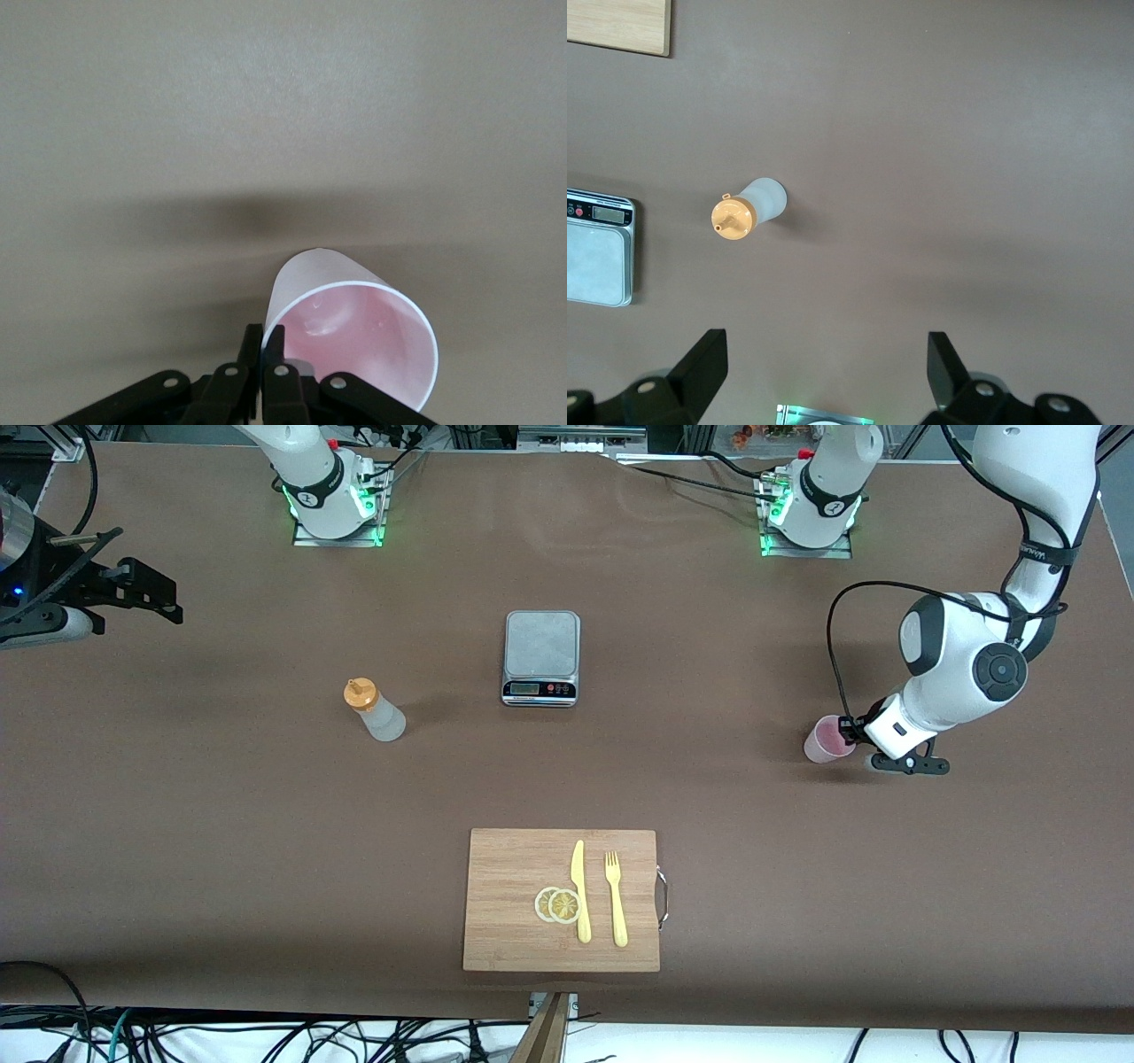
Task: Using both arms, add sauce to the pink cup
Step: 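Carry the pink cup with the left gripper onto the scale, then release the cup on the scale while the right gripper reaches the bottle, then grasp the white squeeze bottle with the right gripper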
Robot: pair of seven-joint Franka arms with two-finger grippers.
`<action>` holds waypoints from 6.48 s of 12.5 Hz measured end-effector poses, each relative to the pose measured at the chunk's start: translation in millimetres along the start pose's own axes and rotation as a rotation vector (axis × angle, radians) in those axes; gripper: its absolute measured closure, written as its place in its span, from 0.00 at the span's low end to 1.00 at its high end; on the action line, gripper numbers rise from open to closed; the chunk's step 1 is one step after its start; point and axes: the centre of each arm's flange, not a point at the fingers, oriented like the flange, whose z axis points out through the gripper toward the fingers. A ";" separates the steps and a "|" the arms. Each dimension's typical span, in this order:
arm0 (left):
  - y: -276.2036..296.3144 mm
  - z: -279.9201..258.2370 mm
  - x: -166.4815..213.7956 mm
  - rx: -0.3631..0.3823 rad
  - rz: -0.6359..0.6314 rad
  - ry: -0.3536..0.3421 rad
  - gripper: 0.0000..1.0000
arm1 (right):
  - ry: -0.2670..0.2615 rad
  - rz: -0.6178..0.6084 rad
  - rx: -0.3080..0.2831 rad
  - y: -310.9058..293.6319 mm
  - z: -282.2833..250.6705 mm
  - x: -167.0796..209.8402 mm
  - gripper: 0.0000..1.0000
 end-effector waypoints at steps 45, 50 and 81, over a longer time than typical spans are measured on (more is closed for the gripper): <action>475.7 -163.2 -86.1 -0.193 -0.041 -0.061 0.02 | -0.027 -0.059 0.017 -32.0 23.2 22.1 0.00; 310.9 -276.7 -28.2 -0.153 -0.206 0.012 0.00 | -0.029 -0.475 0.109 -77.4 39.2 24.4 0.00; 51.7 -331.8 15.0 0.052 0.076 -0.070 0.00 | 1.034 -1.397 1.134 3.2 517.7 19.5 0.00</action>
